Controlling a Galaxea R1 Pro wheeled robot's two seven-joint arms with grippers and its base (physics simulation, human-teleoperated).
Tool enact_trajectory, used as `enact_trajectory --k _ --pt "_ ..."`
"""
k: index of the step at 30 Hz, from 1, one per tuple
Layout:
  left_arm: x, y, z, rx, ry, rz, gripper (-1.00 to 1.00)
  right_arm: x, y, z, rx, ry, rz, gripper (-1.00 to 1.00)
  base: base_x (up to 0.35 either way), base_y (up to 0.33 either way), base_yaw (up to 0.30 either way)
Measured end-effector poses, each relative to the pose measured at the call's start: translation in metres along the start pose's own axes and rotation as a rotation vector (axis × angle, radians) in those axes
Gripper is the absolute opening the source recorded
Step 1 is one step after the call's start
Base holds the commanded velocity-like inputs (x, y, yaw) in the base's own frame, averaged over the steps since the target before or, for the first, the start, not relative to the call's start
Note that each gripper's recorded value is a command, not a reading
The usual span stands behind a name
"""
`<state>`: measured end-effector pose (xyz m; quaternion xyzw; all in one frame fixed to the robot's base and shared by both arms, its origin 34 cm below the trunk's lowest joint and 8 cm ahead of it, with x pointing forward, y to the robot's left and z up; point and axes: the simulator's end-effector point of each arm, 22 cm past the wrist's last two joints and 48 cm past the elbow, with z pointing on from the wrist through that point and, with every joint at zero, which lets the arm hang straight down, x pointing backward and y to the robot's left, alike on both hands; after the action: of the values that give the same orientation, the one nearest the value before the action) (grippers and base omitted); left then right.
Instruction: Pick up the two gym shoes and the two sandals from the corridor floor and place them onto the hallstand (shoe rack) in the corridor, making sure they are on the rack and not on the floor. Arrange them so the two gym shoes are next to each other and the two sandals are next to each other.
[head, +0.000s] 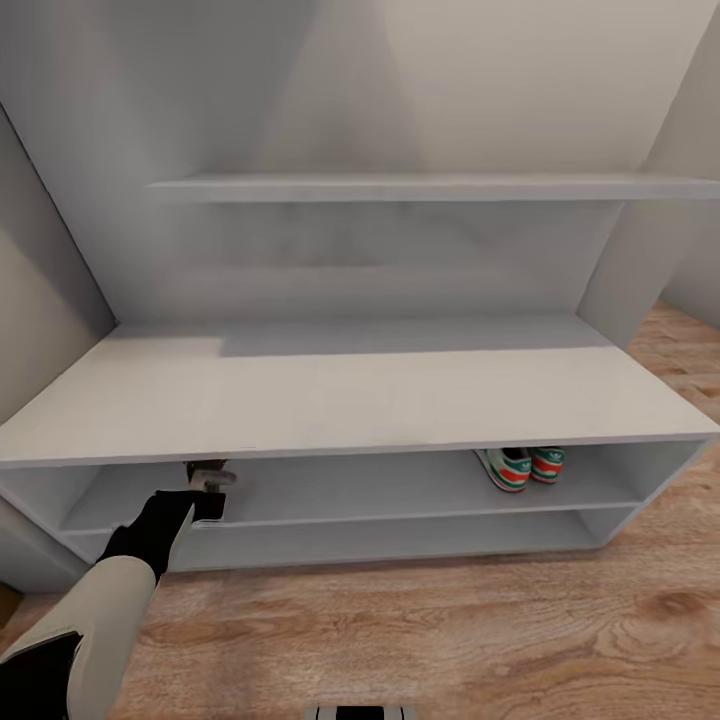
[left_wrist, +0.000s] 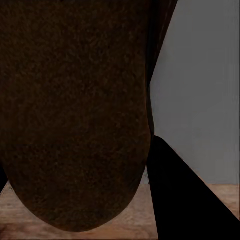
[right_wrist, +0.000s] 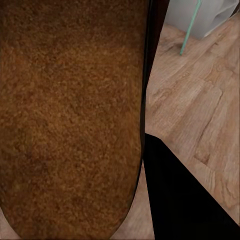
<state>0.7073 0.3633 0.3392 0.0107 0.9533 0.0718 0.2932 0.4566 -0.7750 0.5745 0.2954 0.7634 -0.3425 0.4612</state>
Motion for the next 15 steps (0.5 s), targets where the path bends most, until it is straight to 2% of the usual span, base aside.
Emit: enact_trajectory --k 12,15 --pt "0.0004 0.0014 0.0003 -0.001 0.001 -0.001 -1.0 0.0002 0.0001 0.0002 0.0 0.0 -0.001 -1.0 0.031 0.0 0.0" --pt "0.0005 0.0008 0.0003 0.0 0.001 -0.001 -1.0 0.0001 0.0001 0.0001 0.0 0.0 0.0 -1.0 0.118 0.0 0.0"
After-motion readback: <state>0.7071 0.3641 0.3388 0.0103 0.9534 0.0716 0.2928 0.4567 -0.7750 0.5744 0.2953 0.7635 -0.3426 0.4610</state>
